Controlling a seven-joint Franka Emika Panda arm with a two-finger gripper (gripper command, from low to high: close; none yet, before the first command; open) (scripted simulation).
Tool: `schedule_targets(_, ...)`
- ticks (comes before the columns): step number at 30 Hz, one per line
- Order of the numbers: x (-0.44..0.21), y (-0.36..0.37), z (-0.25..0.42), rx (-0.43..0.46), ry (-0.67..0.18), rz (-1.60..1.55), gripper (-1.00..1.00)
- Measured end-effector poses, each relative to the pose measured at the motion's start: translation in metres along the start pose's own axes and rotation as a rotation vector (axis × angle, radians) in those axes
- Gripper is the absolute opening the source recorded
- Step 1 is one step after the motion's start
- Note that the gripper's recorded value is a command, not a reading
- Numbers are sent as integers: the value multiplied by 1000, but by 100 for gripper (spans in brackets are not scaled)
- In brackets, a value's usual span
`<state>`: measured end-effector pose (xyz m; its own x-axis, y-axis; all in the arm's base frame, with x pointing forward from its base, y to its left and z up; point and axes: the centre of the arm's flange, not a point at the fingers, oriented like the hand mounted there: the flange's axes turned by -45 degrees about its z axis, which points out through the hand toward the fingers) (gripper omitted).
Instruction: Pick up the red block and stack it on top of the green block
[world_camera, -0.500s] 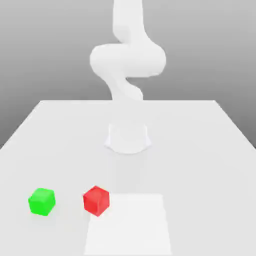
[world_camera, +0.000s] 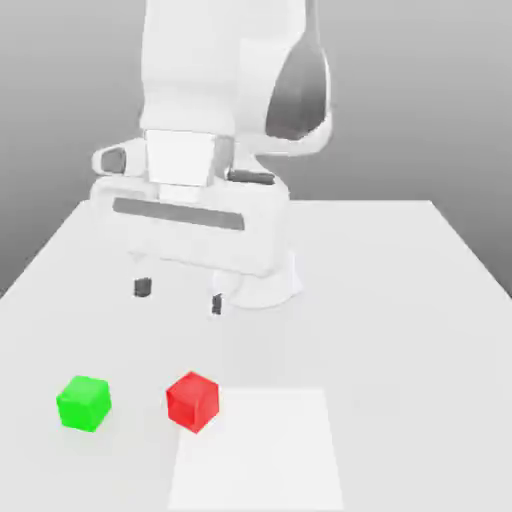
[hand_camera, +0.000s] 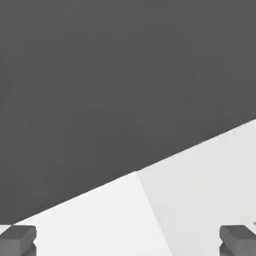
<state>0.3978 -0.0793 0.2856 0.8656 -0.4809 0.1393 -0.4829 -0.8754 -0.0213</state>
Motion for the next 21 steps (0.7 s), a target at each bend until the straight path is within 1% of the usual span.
schedule_targets(2,-26,17,44,-17,-85,65,0)
schedule_targets(3,-35,23,60,-23,-112,90,0)
schedule_targets(5,-43,26,82,-26,-131,103,0)
schedule_targets(10,-52,29,129,-28,-138,108,0)
schedule_targets(11,-53,29,134,-29,-138,107,-100)
schedule_targets(17,-54,29,136,-29,-137,107,-100)
schedule_targets(21,-48,28,110,-27,-137,109,-100)
